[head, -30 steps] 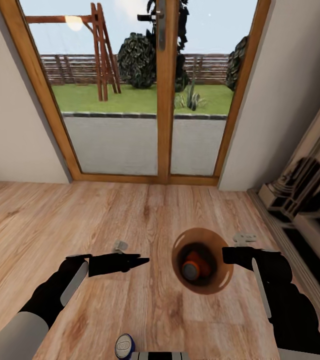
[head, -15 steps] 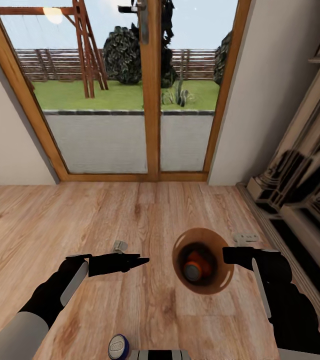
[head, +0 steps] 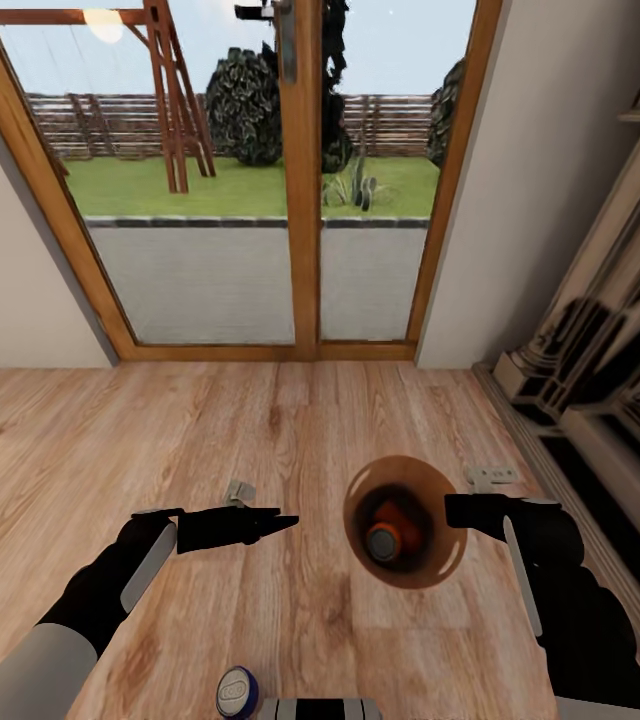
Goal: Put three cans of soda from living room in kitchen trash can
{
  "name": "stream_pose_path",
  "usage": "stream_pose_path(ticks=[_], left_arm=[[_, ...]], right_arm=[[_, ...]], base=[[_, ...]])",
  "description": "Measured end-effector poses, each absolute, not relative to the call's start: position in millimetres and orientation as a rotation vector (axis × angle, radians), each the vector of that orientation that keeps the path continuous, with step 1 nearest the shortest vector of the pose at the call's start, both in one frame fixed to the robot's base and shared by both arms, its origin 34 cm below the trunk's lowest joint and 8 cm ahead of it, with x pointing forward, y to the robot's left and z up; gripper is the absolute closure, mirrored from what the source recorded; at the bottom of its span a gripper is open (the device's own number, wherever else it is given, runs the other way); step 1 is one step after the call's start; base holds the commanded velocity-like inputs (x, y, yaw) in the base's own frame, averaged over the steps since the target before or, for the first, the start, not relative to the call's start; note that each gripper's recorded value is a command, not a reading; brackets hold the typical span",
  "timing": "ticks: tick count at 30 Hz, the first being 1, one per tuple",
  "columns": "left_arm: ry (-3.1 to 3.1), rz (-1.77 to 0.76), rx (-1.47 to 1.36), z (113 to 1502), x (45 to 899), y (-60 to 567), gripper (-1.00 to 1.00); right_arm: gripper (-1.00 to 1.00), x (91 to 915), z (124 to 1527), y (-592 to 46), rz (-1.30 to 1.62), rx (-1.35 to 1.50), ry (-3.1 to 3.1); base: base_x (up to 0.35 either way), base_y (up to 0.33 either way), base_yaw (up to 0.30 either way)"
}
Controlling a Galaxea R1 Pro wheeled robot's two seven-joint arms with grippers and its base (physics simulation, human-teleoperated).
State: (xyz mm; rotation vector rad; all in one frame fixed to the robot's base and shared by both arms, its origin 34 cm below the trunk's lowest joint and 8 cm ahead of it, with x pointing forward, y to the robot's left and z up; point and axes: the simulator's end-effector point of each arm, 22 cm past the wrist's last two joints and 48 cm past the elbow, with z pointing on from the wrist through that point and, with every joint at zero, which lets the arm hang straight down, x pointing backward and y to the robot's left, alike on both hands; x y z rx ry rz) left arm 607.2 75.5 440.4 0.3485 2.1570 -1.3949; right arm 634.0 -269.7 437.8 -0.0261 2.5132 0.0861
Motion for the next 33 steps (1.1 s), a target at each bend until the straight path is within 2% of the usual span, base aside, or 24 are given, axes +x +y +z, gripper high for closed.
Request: stream_pose_path(ticks=[33], left_arm=[[2.199,-1.418,0.316,413,603,76,-1.00]], right_arm=[[1.00,629,408,-271,0.083,-0.025,2.570]], base=[[0.000,0.000,0.000]])
